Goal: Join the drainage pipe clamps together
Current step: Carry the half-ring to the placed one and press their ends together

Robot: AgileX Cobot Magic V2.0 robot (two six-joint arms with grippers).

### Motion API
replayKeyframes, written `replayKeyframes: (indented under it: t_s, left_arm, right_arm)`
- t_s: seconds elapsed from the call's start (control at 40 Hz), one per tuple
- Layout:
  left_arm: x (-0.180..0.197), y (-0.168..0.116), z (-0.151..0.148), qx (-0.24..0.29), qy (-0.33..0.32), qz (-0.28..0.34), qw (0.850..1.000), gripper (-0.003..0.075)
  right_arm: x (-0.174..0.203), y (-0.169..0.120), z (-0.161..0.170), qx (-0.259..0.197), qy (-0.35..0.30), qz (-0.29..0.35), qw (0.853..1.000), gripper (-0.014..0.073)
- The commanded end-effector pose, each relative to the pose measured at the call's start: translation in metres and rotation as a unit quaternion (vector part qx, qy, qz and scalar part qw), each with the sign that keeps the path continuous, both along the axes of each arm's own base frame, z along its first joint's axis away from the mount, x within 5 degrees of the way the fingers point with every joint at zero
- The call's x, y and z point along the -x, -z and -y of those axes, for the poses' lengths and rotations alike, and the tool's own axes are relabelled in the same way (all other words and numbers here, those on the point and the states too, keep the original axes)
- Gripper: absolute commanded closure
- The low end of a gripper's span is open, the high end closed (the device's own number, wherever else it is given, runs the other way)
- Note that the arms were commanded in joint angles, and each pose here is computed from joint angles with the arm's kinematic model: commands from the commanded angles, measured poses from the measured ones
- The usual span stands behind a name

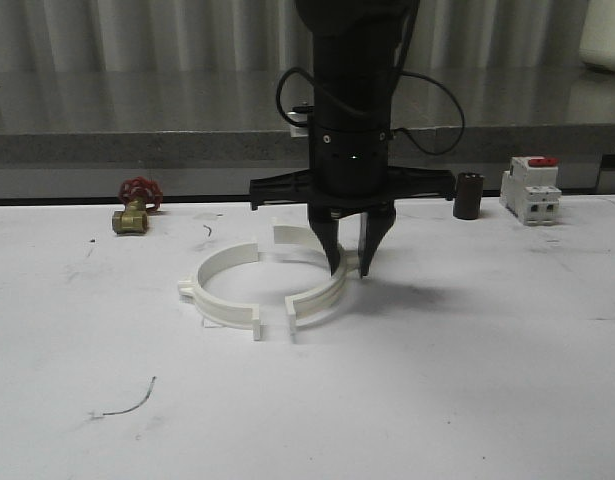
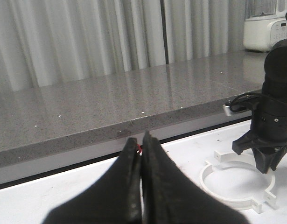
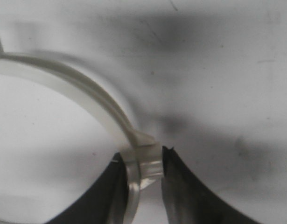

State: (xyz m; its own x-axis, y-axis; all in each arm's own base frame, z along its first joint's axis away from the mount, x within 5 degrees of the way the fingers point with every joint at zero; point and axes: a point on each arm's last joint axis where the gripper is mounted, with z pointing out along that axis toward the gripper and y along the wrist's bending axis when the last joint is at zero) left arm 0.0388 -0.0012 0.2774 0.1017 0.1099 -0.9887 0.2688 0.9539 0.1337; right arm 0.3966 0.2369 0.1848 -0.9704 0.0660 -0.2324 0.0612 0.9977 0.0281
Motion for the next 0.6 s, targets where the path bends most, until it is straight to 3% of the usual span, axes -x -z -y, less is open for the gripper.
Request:
replayKeyframes:
  t_s: [0.0, 0.574]
  left_arm:
    - [0.0031, -0.0141, 0.0019, 0.008, 0.016, 0.039, 0.999, 0.0741]
    - [0.0031, -0.0141, 0.0019, 0.008, 0.016, 0.039, 0.999, 0.0741]
  right_arm:
    - [-0.0023, -0.0351, -0.0029, -0.020, -0.003, 0.041, 0.999, 0.0419]
    - [-0.0085, -0.0344, -0.0081, -0.038, 0.003, 0.061, 0.997, 0.0419]
